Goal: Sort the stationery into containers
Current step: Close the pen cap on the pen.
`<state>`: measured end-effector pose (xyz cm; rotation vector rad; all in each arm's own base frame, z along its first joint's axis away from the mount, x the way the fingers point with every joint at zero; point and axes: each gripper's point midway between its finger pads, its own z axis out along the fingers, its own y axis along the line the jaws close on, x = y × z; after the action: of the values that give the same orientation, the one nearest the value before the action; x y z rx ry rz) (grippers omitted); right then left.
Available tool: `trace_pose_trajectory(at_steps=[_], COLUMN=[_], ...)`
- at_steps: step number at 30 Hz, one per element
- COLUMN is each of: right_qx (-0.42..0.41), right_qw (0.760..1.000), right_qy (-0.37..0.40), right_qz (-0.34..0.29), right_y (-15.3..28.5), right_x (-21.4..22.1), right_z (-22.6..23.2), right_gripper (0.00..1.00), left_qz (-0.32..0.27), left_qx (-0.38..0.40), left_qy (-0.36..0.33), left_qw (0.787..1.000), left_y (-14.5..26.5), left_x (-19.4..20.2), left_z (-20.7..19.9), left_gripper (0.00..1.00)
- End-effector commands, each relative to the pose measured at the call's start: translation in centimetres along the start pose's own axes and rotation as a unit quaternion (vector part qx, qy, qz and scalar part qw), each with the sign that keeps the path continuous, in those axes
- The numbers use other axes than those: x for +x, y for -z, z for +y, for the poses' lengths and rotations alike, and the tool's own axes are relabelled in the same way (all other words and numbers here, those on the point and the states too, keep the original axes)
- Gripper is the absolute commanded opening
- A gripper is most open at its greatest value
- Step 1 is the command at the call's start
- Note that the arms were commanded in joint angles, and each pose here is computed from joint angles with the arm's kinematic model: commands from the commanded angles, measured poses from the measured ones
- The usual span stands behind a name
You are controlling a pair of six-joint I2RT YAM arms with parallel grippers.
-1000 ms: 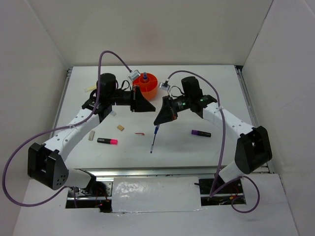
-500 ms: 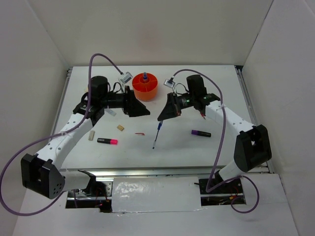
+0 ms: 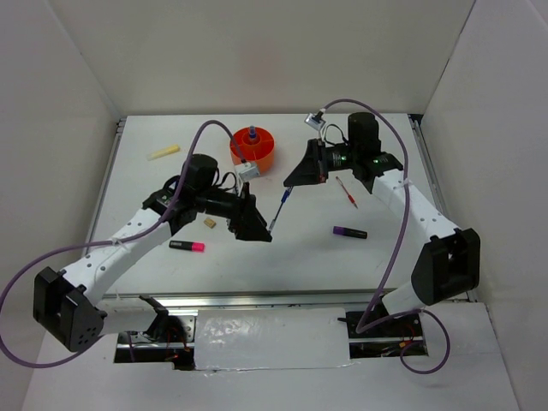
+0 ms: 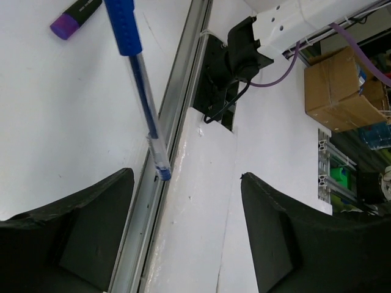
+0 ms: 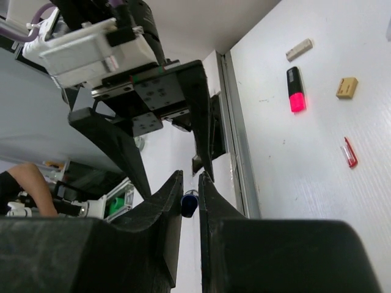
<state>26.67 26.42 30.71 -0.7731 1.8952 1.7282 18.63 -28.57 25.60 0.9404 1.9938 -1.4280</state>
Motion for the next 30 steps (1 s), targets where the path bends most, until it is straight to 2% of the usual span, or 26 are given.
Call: trace_pose_trajectory(at_steps=[1, 8, 14, 20, 22, 23, 26, 30], right_qx=[-0.020, -0.023, -0.026, -0.028, -0.027, -0.026, -0.023, -0.023], right_qw=[0.998, 0.998, 0.997, 0.997, 0.997, 0.997, 0.998, 0.998], right_qy=[0.054, 0.062, 0.062, 0.064, 0.066, 0.065, 0.061, 0.061], right_qz=[-0.013, -0.021, -0.024, -0.027, -0.026, -0.026, -0.026, -0.019], right_y=[0.4, 0.4, 0.4, 0.4, 0.4, 0.4, 0.1, -0.9], right_x=[-1.9, -2.2, -2.5, -2.3, -2.2, -2.1, -1.9, -1.0], right_z=[3.5, 4.1, 4.4, 4.4, 4.5, 4.4, 3.9, 4.0], right_gripper=[0.00, 0.00, 0.00, 0.00, 0.00, 0.00, 0.00, 0.00], left_qz=[0.000, 0.004, 0.002, -0.001, -0.001, -0.003, -0.003, -0.012], left_qx=[-0.004, 0.006, 0.019, 0.032, 0.033, 0.034, 0.035, 0.037], left_qy=[-0.017, -0.013, -0.001, 0.003, 0.004, 0.004, 0.004, 0.006], left_qw=[1.000, 1.000, 1.000, 0.999, 0.999, 0.999, 0.999, 0.999], left_y=[-0.5, -1.3, -1.9, -2.2, -2.2, -2.2, -2.2, -2.1], left_x=[0.0, -0.1, -0.4, -0.9, -1.0, -1.0, -1.1, -1.7], left_z=[0.5, 0.3, 0.3, 0.0, 0.0, -0.1, -0.2, -0.3], left_gripper=[0.82, 0.79, 0.68, 0.44, 0.28, 0.17, 0.00, 0.00])
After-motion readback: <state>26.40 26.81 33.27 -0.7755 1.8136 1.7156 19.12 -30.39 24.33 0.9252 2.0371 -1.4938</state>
